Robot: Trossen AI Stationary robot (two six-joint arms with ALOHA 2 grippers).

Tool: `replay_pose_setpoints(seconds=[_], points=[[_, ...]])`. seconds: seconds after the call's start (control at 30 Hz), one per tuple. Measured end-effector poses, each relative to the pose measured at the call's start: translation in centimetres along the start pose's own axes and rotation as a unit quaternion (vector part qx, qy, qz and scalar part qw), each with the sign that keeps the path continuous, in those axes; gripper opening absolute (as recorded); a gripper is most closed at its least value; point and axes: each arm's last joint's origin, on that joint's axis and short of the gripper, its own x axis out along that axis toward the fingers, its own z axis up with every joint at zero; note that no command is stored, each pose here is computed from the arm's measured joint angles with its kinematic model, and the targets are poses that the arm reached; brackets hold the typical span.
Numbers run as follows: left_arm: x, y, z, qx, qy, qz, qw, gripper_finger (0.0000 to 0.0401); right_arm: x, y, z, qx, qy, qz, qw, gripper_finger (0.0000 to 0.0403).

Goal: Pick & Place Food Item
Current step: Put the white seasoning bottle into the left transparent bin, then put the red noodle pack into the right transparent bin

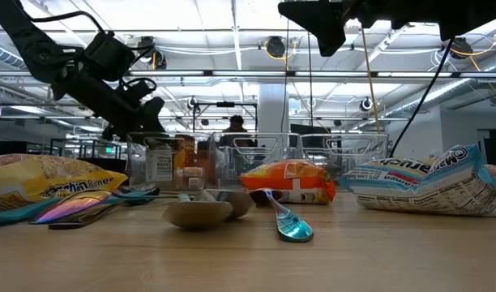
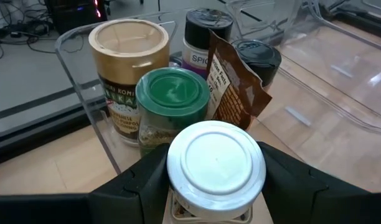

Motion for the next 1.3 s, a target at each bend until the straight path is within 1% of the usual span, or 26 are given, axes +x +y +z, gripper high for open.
replay_pose_setpoints(seconds=[0.13,0.17,0.3,0.37,0.43,0.53,0.63,0.93,1.13,1.2,1.3], points=[[0.0,0.0,0.0,-0.001,-0.002,-0.001,1.0,0.0214,0.0,0.0,0.0,0.0,0.0,0.001,1.0,0.029],[0.0,0.0,0.0,-0.001,-0.002,-0.001,1.0,0.0226,0.0,0.0,0.0,0.0,0.0,0.001,1.0,0.029],[0.0,0.0,0.0,0.0,-0.002,-0.001,1.0,0.0306,0.0,0.0,0.0,0.0,0.0,0.001,1.0,0.0287],[0.0,0.0,0.0,0.0,-0.002,-0.001,1.0,0.034,0.0,0.0,0.0,0.0,0.0,0.002,1.0,0.0286],[0.0,0.0,0.0,-0.002,-0.002,-0.002,1.0,0.0365,0.0,0.0,0.0,0.0,0.0,0.002,1.0,0.0287],[-0.3,0.0,0.2,-0.003,-0.007,-0.006,1.0,0.039,0.0,0.0,0.0,0.0,0.0,0.002,1.0,0.0289],[-0.9,-0.3,0.7,-0.005,-0.024,-0.018,1.0,0.0395,0.0,0.0,0.0,-0.002,0.0,0.002,1.0,0.029],[-3.7,-1.5,2.6,-0.011,-0.097,-0.069,0.993,0.0383,0.0,0.0,0.0,-0.01,0.0,0.002,1.0,0.0288],[-6.3,-2.6,3.3,-0.005,-0.123,-0.16,0.979,0.0387,0.0,0.0,0.0,-0.008,0.0,0.002,1.0,0.0288],[-7.2,-3.1,3.3,-0.002,-0.125,-0.195,0.973,0.0387,0.0,0.0,0.0,0.006,0.0,0.002,1.0,0.029],[-8.2,-3.9,3.3,0.006,-0.13,-0.234,0.963,0.0387,0.0,0.0,0.0,0.035,0.0,0.002,0.999,0.029]])
